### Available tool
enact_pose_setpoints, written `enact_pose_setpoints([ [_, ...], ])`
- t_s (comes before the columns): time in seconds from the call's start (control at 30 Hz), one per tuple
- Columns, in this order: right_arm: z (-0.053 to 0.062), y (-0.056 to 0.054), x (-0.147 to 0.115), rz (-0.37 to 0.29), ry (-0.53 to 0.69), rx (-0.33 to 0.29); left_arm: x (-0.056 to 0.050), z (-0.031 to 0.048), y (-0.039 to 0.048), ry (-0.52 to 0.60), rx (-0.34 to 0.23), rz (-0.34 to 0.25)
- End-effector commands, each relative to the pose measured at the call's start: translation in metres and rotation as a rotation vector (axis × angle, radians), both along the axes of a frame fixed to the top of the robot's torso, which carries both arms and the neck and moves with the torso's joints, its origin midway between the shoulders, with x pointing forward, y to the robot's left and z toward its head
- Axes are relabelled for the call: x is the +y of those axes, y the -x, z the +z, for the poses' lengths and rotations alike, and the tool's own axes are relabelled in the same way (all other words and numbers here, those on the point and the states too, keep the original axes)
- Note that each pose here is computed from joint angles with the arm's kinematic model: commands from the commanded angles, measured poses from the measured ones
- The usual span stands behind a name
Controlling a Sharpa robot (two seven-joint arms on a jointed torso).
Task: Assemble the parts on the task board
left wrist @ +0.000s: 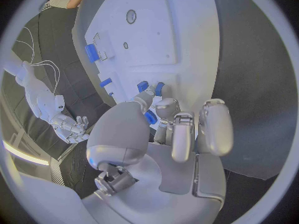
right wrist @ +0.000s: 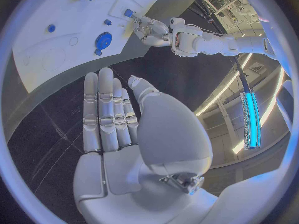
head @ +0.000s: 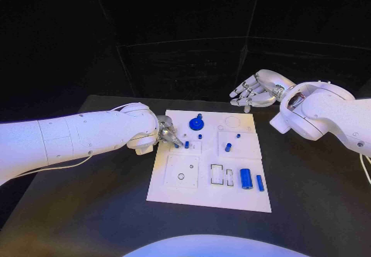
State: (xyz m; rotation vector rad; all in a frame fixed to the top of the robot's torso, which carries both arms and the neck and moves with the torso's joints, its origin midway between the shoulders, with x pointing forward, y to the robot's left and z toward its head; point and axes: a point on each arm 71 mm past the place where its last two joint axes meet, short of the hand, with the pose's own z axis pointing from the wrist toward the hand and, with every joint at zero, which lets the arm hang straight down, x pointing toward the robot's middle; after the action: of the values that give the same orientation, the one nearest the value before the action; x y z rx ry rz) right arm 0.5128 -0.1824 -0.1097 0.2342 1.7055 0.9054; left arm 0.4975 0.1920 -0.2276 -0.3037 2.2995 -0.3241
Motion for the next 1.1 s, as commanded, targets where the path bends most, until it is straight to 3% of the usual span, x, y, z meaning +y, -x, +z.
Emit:
enact_pose_setpoints([
  [0.03,0.0018,0.0007,0.0008,0.007,-0.002,-0.007,0.0016,-0.0021,0.0002,-0.026,0.020,-0.004],
  [0.83,0.0020,0.0013,-0.0007,0.001,-0.002,-0.008,0.0055,-0.0016,-0.0030,-0.025,0.004,0.022],
  [1.1,0.0019,0.0005,-0.0030,-0.013,0.003,-0.010,0.0101,0.0030,-0.0026,0.034,-0.059,0.032],
])
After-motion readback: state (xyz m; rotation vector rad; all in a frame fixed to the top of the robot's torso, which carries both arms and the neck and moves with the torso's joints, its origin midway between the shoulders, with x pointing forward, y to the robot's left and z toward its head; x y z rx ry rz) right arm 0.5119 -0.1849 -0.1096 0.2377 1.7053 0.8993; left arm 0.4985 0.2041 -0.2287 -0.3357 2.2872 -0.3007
